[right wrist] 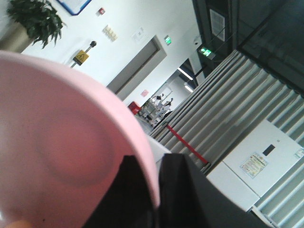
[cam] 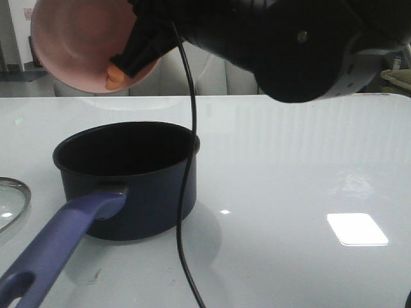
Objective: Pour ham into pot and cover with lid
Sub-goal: 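Tilt the bowl with the right gripper to pour ham slices into the pot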
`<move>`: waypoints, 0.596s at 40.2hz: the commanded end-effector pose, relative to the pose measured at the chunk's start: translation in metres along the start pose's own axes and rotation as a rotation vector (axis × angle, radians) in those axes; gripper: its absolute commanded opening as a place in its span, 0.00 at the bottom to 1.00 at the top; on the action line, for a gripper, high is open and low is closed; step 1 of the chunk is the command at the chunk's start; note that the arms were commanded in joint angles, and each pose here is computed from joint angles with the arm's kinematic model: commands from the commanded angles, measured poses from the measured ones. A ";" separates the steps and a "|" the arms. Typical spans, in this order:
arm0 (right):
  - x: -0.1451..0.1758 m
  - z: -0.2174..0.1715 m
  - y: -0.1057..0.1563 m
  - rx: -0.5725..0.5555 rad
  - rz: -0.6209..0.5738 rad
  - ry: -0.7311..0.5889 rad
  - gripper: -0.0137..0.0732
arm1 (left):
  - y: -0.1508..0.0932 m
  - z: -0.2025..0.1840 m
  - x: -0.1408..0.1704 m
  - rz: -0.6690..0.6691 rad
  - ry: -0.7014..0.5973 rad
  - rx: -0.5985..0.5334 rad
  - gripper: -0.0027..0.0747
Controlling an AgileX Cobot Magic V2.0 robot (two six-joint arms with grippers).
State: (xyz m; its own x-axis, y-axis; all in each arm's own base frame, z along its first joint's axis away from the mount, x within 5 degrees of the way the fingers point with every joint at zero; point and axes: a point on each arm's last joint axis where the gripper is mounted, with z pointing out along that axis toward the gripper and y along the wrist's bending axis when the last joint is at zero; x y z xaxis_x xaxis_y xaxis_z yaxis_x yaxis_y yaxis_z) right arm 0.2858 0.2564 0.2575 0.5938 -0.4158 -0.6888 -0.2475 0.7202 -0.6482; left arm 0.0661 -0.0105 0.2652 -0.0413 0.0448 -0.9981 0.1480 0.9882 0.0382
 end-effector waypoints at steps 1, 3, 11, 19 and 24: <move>-0.039 0.000 -0.040 0.211 0.003 -0.207 0.32 | 0.001 -0.001 -0.015 -0.006 -0.095 -0.008 0.58; -0.042 0.000 -0.044 0.220 0.005 -0.214 0.32 | 0.001 -0.001 -0.015 -0.006 -0.095 -0.008 0.58; -0.037 0.008 -0.055 0.290 0.037 -0.175 0.32 | 0.001 -0.001 -0.015 -0.006 -0.095 -0.008 0.58; -0.038 0.008 -0.056 0.300 0.060 -0.174 0.32 | 0.001 -0.001 -0.015 -0.006 -0.093 -0.007 0.58; -0.029 0.008 -0.062 0.359 0.186 -0.101 0.32 | 0.001 -0.001 -0.015 -0.006 -0.093 -0.007 0.58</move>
State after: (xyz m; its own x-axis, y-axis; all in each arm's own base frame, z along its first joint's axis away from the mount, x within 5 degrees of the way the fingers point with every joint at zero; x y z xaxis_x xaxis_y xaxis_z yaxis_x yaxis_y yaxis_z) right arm 0.2939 0.2447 0.2816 0.5511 -0.3488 -0.7580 -0.1999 0.8268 -0.5258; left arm 0.0661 -0.0105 0.2652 -0.0413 0.0448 -0.9981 0.1480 0.9882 0.0382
